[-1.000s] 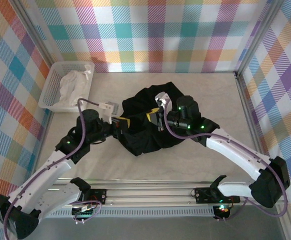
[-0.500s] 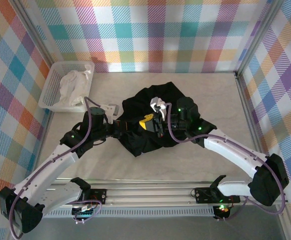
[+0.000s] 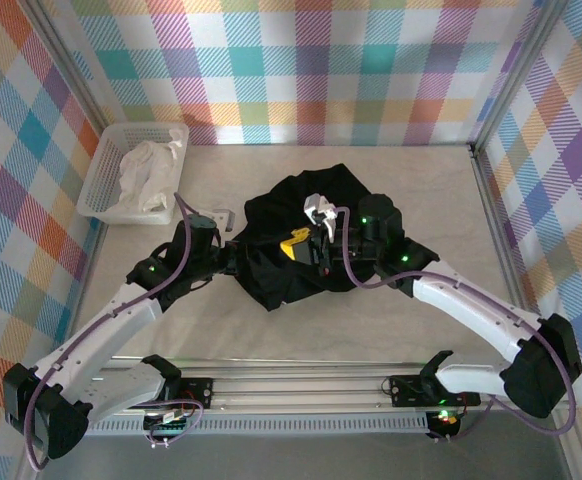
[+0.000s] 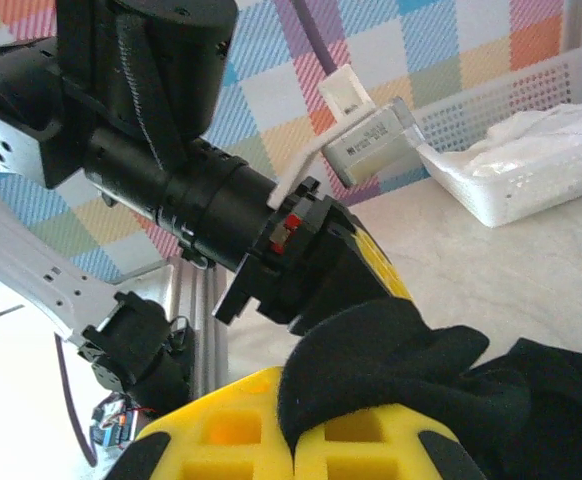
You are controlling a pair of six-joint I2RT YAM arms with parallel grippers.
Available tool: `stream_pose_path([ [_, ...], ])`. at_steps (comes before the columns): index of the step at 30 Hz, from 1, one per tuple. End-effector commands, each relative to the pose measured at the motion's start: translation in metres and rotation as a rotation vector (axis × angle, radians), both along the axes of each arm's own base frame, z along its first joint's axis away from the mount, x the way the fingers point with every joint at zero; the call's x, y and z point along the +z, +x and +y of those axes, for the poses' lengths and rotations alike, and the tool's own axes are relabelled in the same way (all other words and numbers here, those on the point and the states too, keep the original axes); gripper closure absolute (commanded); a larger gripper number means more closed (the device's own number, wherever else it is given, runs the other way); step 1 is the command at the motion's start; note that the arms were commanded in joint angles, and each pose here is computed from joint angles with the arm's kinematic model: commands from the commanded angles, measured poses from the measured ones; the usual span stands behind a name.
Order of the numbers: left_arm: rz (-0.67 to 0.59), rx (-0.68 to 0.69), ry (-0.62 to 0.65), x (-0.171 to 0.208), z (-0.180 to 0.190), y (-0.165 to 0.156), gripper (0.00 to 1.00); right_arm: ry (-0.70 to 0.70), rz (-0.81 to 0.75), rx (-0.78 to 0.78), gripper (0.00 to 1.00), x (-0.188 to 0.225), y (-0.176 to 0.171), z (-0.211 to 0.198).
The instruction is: Fold the inside-out t-shirt
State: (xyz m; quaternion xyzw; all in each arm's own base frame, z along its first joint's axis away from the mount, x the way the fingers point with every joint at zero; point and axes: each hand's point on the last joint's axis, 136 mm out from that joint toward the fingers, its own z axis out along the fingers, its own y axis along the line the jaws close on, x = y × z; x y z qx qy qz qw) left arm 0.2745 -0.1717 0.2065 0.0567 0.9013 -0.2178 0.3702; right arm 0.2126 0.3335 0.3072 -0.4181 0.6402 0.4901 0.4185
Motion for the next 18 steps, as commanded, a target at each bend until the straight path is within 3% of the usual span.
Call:
stream_pose_path([
  [1,-0.006,-0.022,-0.023,0.006,-0.001,-0.005,1.00,-0.054,-0.088,-0.106,1.00,0.009,0.013,-0.010],
  [6,-0.057,-0.107,-0.117,0.028,-0.009,-0.024,1.00,-0.213,-0.068,-0.341,1.00,-0.009,0.050,-0.031],
  [12,-0.108,-0.340,-0.294,0.056,-0.040,-0.057,1.00,-0.368,0.033,-0.540,1.00,-0.027,0.083,-0.052],
  [18,-0.030,-0.493,-0.251,0.035,-0.068,-0.074,1.00,-0.409,0.080,-0.603,1.00,-0.026,0.098,-0.066],
])
